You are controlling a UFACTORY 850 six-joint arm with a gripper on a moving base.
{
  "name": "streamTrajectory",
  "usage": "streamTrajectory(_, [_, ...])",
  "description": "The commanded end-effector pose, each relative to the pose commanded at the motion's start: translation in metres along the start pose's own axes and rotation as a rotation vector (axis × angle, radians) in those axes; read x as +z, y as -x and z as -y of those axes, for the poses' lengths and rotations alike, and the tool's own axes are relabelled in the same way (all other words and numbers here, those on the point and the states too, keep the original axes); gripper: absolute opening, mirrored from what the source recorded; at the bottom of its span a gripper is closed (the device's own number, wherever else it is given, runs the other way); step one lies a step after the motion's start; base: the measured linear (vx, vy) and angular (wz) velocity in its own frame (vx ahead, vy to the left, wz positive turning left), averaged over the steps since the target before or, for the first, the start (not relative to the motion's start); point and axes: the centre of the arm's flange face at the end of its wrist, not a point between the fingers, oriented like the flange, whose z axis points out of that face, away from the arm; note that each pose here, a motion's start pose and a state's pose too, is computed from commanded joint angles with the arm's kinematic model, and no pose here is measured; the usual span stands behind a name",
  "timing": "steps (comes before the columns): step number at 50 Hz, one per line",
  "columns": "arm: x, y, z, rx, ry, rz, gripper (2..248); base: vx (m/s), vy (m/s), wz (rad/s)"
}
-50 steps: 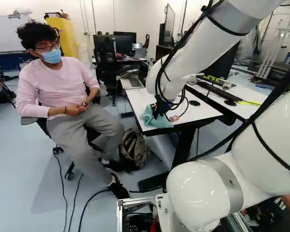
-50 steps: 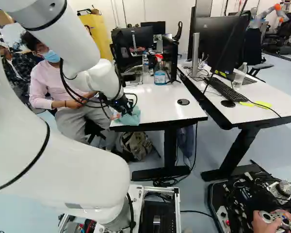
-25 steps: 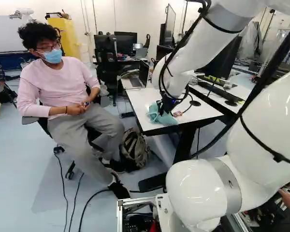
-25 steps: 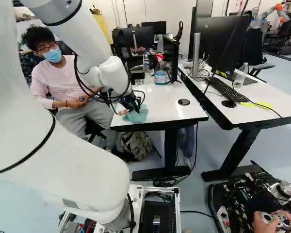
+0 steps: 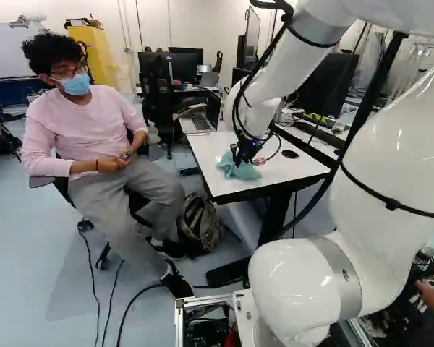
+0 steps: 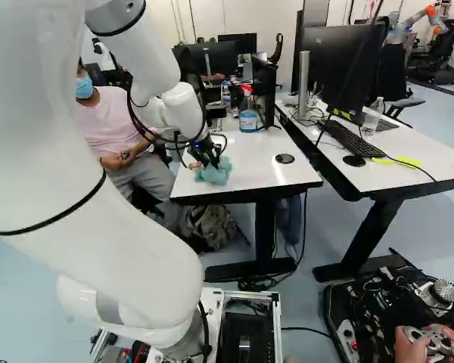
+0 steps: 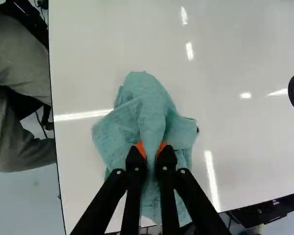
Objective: Clean the table with the green towel
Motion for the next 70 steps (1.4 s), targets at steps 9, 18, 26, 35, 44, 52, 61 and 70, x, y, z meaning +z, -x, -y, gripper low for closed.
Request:
streamTrajectory(9, [0.002,-0.005,0.015,-0.032,-0.015,-0.001,39,0.000,0.000,0.000])
streamTrajectory(18, [0.001,-0.005,0.031,-0.065,-0.031,-0.002,39,0.000,0.000,0.000])
streamTrajectory(26, [-0.002,0.001,0.043,-0.092,-0.045,-0.002,39,0.000,0.000,0.000])
streamTrajectory(35, [-0.007,0.013,0.054,-0.119,-0.058,-0.003,39,0.000,0.000,0.000])
streamTrajectory(44, [-0.015,0.030,0.058,-0.132,-0.065,-0.004,39,0.000,0.000,0.000])
streamTrajectory(52, [-0.021,0.046,0.058,-0.137,-0.067,-0.007,39,0.000,0.000,0.000])
streamTrajectory(61, [-0.026,0.057,0.050,-0.120,-0.059,-0.010,39,0.000,0.000,0.000])
streamTrajectory(70, [-0.027,0.062,0.036,-0.085,-0.042,-0.010,39,-0.001,0.006,0.029])
